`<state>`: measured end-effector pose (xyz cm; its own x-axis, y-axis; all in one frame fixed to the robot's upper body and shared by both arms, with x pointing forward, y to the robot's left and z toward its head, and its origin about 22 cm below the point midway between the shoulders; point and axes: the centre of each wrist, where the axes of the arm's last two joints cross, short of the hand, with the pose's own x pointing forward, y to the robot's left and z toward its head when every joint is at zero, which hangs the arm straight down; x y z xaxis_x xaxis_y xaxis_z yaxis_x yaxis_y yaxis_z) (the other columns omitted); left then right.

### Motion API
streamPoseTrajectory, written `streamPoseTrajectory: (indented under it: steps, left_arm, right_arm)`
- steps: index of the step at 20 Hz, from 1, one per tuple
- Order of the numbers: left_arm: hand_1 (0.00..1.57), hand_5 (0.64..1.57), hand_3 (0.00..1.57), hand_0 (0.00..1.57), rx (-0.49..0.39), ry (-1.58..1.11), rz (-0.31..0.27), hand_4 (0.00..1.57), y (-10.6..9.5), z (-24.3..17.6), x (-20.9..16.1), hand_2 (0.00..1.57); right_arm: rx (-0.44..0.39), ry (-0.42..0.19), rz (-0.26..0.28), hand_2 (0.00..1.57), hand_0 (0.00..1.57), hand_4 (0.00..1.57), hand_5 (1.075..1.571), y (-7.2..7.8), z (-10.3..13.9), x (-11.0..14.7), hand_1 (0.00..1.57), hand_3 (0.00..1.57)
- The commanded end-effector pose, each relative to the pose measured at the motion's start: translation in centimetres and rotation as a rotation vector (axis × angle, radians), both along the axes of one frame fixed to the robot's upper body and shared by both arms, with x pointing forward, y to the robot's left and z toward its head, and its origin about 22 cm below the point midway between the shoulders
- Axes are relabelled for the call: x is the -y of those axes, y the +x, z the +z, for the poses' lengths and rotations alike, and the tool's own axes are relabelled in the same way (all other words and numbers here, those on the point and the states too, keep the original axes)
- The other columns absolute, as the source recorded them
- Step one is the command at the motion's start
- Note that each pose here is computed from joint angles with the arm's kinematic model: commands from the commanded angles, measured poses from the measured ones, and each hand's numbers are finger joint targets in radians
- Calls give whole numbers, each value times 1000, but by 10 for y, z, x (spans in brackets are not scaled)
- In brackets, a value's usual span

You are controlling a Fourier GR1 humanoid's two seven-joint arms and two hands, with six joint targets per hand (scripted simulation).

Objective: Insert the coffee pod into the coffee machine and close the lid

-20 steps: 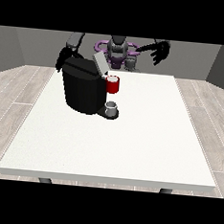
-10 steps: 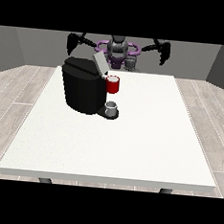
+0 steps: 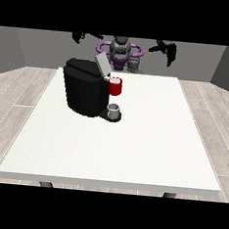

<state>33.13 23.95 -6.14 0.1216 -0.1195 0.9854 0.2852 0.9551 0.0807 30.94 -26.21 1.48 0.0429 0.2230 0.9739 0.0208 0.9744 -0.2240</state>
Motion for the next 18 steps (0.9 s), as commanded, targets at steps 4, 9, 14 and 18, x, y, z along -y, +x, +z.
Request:
streamPoseTrajectory:
  steps: [4,9,14,18]
  left_arm:
    - [0,1571,0,0,125,4,26,382,5,33,10,0]
    - [0,1571,0,0,119,-9,-33,342,-3,45,2,0]
    - [0,1571,0,0,197,-27,-22,354,-8,61,21,0]
    - [0,1571,0,0,214,-24,-6,338,-10,79,5,0]
  right_arm:
    - [34,48,-29,0,0,108,1571,35,44,13,0,0]
    - [3,162,-64,0,0,186,1571,41,41,31,0,0]
    - [-8,195,-42,0,0,168,1571,58,46,13,0,0]
    - [-9,154,-23,0,0,0,1571,64,39,-13,0,0]
